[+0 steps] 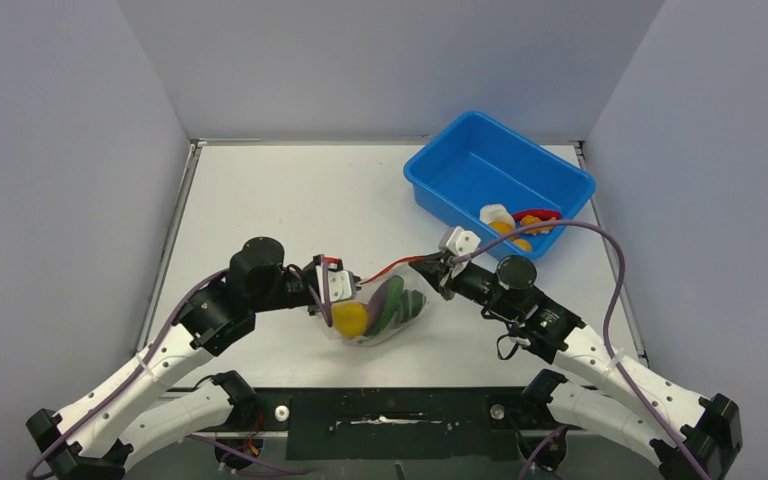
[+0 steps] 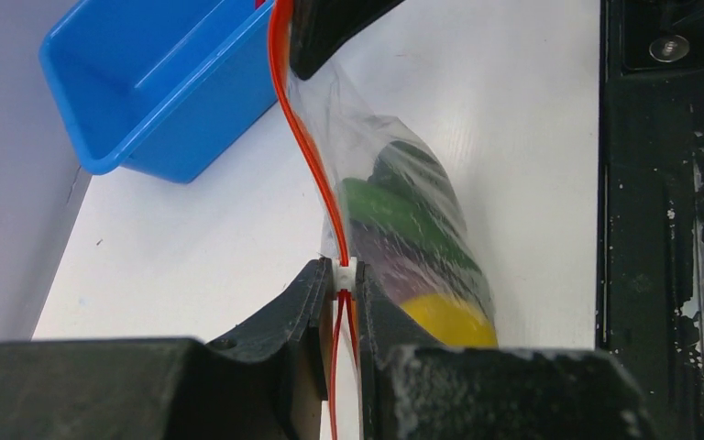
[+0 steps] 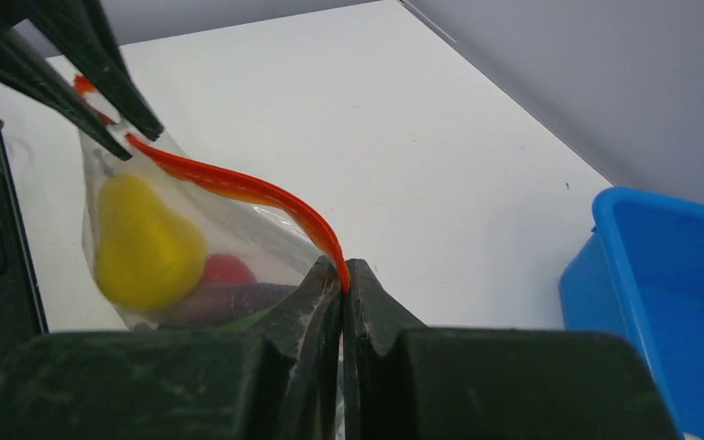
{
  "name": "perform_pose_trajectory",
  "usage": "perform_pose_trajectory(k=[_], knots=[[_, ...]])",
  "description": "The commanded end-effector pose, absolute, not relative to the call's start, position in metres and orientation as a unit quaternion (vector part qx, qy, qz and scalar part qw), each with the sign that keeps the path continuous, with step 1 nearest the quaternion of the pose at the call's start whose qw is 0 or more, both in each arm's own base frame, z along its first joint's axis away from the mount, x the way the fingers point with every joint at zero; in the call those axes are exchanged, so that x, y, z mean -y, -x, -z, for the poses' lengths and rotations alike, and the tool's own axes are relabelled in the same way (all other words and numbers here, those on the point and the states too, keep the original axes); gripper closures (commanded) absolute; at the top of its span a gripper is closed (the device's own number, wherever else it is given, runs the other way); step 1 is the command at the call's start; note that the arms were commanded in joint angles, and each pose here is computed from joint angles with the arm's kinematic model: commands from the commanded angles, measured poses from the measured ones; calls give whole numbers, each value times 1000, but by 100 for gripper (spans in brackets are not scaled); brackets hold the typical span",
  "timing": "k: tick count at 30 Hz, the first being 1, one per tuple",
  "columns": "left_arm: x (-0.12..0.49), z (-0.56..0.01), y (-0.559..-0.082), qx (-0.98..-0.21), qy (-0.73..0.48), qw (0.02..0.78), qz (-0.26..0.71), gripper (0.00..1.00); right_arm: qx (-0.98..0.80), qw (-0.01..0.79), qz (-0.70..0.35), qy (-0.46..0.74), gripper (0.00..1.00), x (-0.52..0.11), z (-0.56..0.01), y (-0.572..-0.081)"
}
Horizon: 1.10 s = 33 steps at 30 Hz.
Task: Place the food in the zip-top bag and seal the zipper
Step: Zip the zipper food storage bag at the center of the board.
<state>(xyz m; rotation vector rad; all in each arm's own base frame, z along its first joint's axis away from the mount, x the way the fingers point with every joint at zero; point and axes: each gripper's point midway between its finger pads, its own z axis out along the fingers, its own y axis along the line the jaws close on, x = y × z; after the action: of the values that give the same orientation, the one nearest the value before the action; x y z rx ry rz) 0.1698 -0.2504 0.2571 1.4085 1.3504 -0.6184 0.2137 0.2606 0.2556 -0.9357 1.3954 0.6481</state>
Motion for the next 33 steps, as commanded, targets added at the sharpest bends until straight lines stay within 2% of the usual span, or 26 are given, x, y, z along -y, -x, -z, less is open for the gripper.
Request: perform_pose_trajectory(k=[1, 7, 33], knots=[[236, -262, -170, -573, -578, 531, 237, 100, -623, 694, -225, 282, 100, -217, -294, -253], [234, -262, -169, -577, -575, 530, 235, 100, -619, 706, -234, 252, 100, -202, -295, -255], [206, -251, -164, -607, -564, 524, 197, 100, -683, 694, -158, 164, 100, -137, -276, -286]])
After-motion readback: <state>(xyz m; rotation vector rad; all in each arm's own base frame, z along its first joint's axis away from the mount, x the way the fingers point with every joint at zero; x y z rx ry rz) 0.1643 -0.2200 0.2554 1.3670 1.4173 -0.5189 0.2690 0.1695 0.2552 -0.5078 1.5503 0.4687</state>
